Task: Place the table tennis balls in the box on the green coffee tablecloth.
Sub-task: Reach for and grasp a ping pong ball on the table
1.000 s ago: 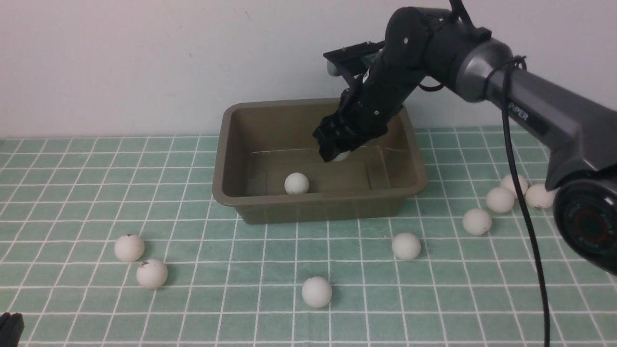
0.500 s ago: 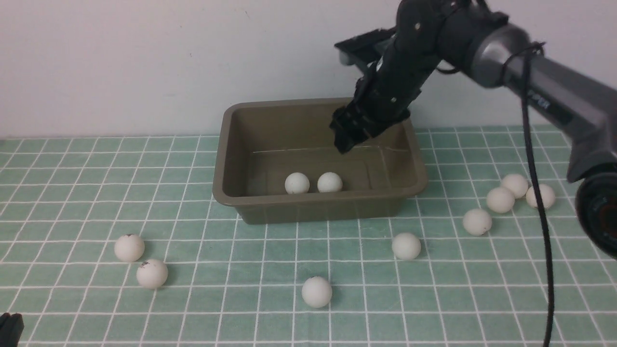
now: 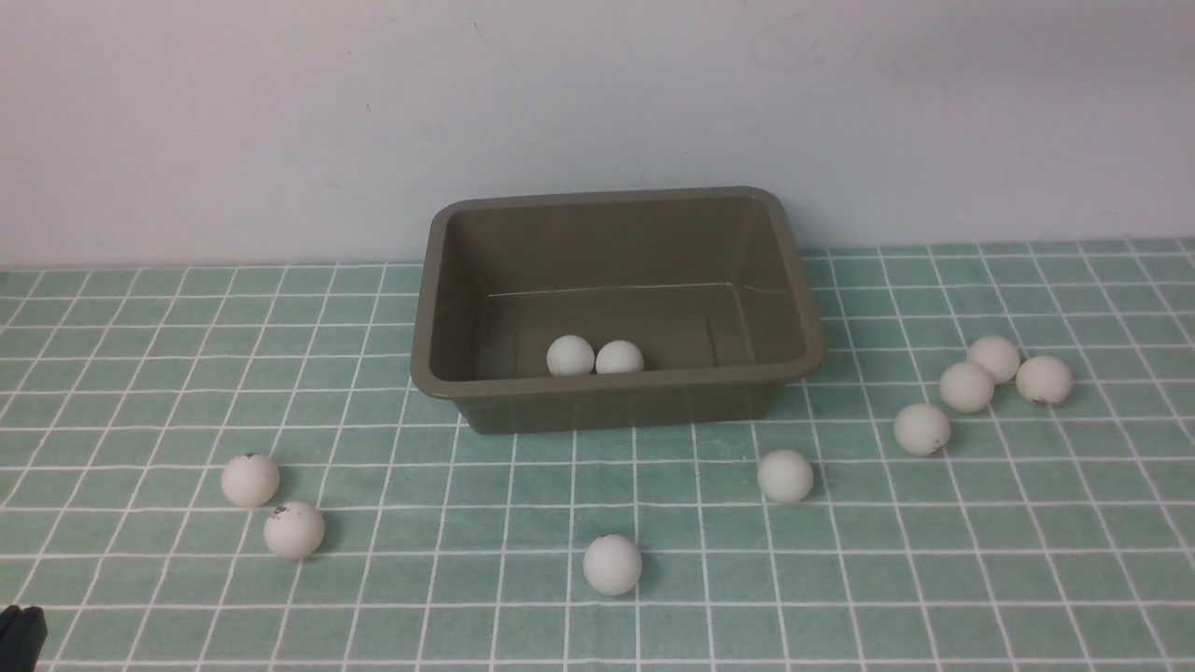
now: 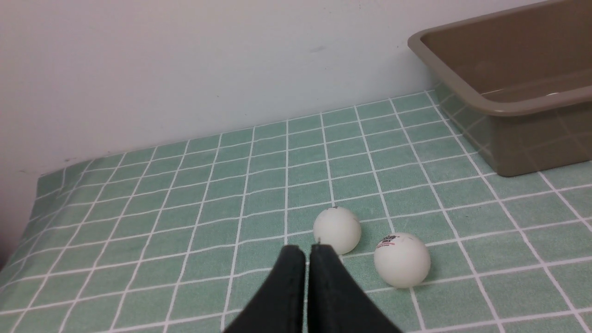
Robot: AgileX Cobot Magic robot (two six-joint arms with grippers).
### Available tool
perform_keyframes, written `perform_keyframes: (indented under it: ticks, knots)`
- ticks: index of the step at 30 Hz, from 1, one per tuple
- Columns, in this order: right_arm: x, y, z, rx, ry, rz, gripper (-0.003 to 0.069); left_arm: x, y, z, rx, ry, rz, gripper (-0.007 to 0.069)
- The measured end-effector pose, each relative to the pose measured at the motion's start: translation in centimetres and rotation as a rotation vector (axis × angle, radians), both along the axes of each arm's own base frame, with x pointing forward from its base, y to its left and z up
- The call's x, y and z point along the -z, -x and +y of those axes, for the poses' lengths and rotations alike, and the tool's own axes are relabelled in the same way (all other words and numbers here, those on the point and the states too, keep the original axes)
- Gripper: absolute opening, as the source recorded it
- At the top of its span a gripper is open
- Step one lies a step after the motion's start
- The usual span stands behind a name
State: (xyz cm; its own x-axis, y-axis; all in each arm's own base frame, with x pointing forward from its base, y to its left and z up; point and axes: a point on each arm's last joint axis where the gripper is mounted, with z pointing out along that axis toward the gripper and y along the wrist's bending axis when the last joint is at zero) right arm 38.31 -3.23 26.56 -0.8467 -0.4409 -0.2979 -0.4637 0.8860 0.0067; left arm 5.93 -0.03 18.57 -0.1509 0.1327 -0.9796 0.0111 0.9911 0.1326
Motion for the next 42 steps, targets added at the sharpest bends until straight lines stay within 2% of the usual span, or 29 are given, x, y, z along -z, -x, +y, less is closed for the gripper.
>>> perform_keyframes:
  ticks: [15,42]
  knots:
    - [3.1,-2.2,-0.3,-0.36,0.119,-0.091,0.0508,0.0,0.0,0.0,0.0,0.0,0.0,-0.0004]
    - [8.9,-4.6,-1.0,-0.385,0.161,-0.082,0.0508,0.0,0.0,0.0,0.0,0.0,0.0,-0.0004]
